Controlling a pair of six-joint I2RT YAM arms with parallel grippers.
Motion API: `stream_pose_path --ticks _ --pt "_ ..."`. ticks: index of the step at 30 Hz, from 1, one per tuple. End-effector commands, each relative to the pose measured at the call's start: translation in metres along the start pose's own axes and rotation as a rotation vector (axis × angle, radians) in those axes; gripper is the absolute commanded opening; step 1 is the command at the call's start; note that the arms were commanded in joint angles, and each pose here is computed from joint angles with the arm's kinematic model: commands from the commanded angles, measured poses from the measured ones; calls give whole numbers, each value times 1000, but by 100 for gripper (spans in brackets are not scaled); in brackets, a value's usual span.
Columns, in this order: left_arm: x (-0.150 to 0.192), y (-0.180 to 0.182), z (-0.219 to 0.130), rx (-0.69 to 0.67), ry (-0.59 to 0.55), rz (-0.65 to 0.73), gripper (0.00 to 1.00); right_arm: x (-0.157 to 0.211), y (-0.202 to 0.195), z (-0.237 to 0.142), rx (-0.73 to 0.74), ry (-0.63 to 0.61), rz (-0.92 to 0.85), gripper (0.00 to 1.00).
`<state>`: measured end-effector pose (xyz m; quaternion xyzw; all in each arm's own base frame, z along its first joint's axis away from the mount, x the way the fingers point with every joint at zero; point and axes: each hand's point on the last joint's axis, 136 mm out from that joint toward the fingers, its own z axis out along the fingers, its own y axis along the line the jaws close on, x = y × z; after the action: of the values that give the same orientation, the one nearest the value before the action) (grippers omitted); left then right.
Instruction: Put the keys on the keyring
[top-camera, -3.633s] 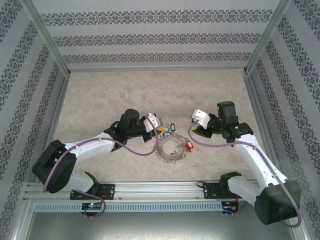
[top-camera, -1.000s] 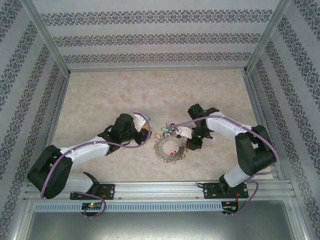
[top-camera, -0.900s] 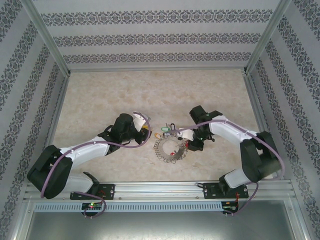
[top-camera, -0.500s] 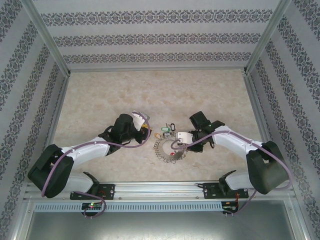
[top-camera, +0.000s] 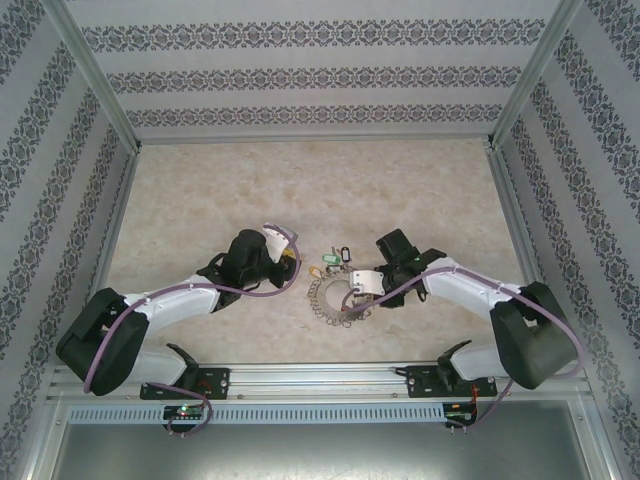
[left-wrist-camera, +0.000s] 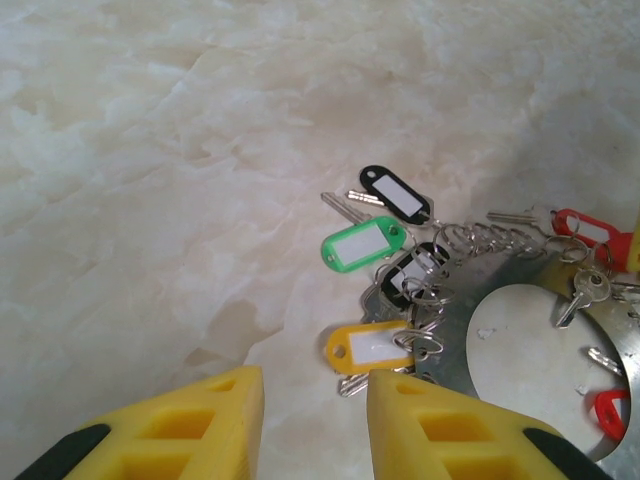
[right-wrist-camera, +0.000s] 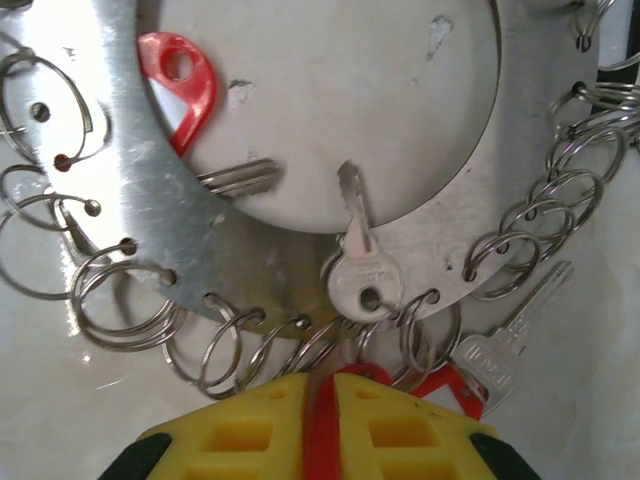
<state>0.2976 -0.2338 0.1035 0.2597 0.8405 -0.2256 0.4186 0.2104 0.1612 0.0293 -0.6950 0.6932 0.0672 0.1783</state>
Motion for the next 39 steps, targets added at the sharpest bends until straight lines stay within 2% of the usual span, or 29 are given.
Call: stream_pose_path --ticks 1,10,24,39 --pt "-4 -1 1 -5 -30 -6 34 2 10 -3 -7 -2 -27 16" --pt "-6 -1 4 0 -37 -14 33 0 8 -1 10 -12 -22 18" --pt "-4 0 4 -7 -37 -13 33 7 -1 10 80 54 -19 20" --pt "-1 1 2 -15 -36 -15 33 -2 -20 11 154 10 30 18"
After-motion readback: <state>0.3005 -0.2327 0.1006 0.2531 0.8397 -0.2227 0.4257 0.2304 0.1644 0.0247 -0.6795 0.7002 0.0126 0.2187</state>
